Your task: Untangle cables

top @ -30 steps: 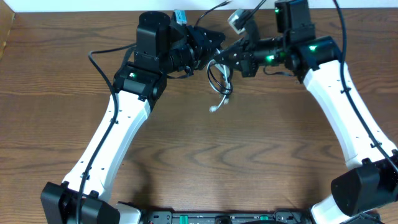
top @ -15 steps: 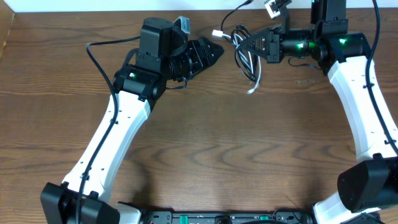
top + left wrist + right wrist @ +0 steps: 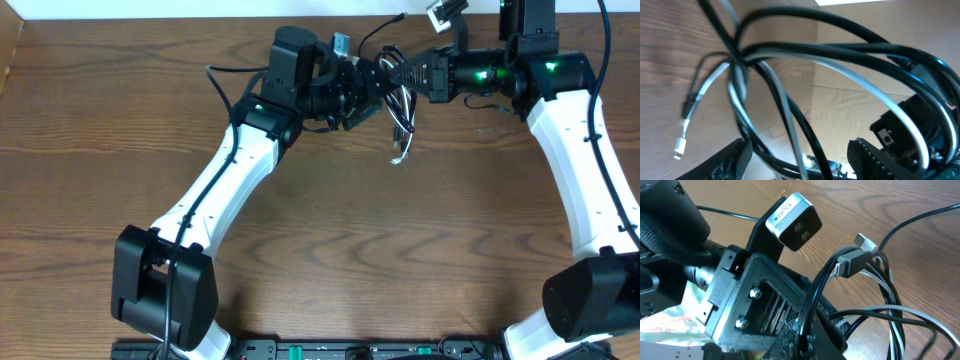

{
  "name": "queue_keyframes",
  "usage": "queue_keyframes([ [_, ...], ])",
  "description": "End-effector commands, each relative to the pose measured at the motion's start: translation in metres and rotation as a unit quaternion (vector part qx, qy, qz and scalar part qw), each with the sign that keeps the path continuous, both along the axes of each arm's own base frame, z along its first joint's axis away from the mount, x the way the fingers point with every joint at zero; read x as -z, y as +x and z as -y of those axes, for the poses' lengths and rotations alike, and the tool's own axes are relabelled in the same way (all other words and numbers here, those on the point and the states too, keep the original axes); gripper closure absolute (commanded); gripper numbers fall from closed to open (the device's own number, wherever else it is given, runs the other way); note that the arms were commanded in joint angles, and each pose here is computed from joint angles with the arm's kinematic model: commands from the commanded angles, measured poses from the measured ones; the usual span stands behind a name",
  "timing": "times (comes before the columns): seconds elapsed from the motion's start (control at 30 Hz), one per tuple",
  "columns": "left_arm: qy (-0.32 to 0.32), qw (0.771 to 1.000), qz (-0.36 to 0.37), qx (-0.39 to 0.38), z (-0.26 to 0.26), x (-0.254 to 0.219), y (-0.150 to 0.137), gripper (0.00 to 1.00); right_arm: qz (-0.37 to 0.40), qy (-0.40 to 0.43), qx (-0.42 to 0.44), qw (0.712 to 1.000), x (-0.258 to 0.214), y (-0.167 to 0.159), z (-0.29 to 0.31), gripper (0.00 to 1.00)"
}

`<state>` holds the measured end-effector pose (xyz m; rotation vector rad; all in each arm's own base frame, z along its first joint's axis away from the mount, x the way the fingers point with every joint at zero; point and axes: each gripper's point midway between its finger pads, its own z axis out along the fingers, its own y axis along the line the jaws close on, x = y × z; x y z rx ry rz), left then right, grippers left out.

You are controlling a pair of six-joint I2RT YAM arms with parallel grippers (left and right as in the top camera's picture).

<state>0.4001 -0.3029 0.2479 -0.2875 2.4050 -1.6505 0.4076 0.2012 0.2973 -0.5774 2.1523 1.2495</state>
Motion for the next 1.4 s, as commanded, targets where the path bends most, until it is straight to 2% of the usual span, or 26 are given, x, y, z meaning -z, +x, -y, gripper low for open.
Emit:
queue_keyframes([
  [0.0,-0.012,0.999,-0.02,0.023,0.014,0.003,-0.008,0.34,0.013,0.006,-0.004,1.0,-0.013,-0.006,-0.001,0.99],
  [0.03,-0.011,0.999,-0.023,0.025,0.017,0.006,-0.009,0.35,0.013,0.006,-0.004,1.0,-0.013,-0.006,-0.001,0.99],
  [0.13,-0.004,0.999,-0.033,0.03,0.023,0.018,-0.01,0.54,0.013,0.007,-0.004,1.0,-0.013,-0.006,-0.001,0.99],
  [0.17,-0.003,0.999,-0.035,0.03,0.024,0.02,-0.01,0.65,0.012,0.006,-0.004,1.0,-0.013,-0.006,-0.001,0.99],
  [0.2,-0.001,0.999,-0.032,0.029,0.024,0.02,-0.009,0.87,0.011,0.006,-0.003,1.0,-0.012,-0.006,-0.001,0.99],
  [0.23,0.001,0.999,-0.024,0.029,0.022,0.02,-0.007,0.92,0.011,0.004,-0.001,1.0,-0.012,-0.006,0.0,0.99],
  [0.37,0.008,0.999,0.018,0.031,0.012,0.015,0.0,0.93,-0.049,-0.049,0.092,0.993,0.013,0.01,0.021,0.99],
  [0.47,0.007,0.998,0.055,0.031,0.005,-0.003,-0.001,0.93,-0.129,-0.148,0.249,0.948,0.053,0.023,0.069,0.99],
  [0.5,0.006,0.996,0.077,0.033,0.002,-0.015,-0.003,0.92,-0.156,-0.209,0.334,0.906,0.072,0.024,0.102,0.99],
  [0.53,0.004,0.994,0.101,0.036,0.0,-0.029,-0.007,0.93,-0.164,-0.237,0.37,0.883,0.079,0.023,0.118,0.99],
  [0.6,-0.001,0.99,0.136,0.038,-0.004,-0.052,-0.015,0.93,-0.174,-0.28,0.417,0.847,0.09,0.021,0.142,0.99],
  [0.7,-0.011,0.983,0.182,0.034,-0.013,-0.088,-0.028,0.93,-0.193,-0.313,0.424,0.827,0.11,0.018,0.151,0.99],
  [0.93,-0.014,0.954,0.3,0.002,-0.047,-0.16,-0.053,0.92,-0.262,-0.343,0.39,0.813,0.166,0.016,0.145,0.99],
  [1.07,0.01,0.927,0.372,-0.05,-0.083,-0.194,-0.058,0.93,-0.297,-0.347,0.368,0.81,0.195,0.016,0.138,0.99],
  [1.13,0.04,0.918,0.384,-0.088,-0.106,-0.199,-0.056,0.93,-0.305,-0.34,0.34,0.822,0.201,0.014,0.131,0.99],
  [1.17,0.071,0.918,0.375,-0.11,-0.121,-0.191,-0.053,0.93,-0.301,-0.326,0.301,0.844,0.2,0.013,0.12,0.99],
  [1.2,0.083,0.92,0.366,-0.115,-0.125,-0.185,-0.053,0.92,-0.299,-0.317,0.287,0.853,0.197,0.013,0.116,0.99],
  [1.33,0.147,0.942,0.29,-0.088,-0.132,-0.133,-0.061,0.93,-0.272,-0.242,0.234,0.901,0.165,0.015,0.098,0.99],
  [1.37,0.166,0.946,0.267,-0.075,-0.133,-0.116,-0.065,0.93,-0.268,-0.234,0.23,0.906,0.16,0.016,0.096,0.99],
])
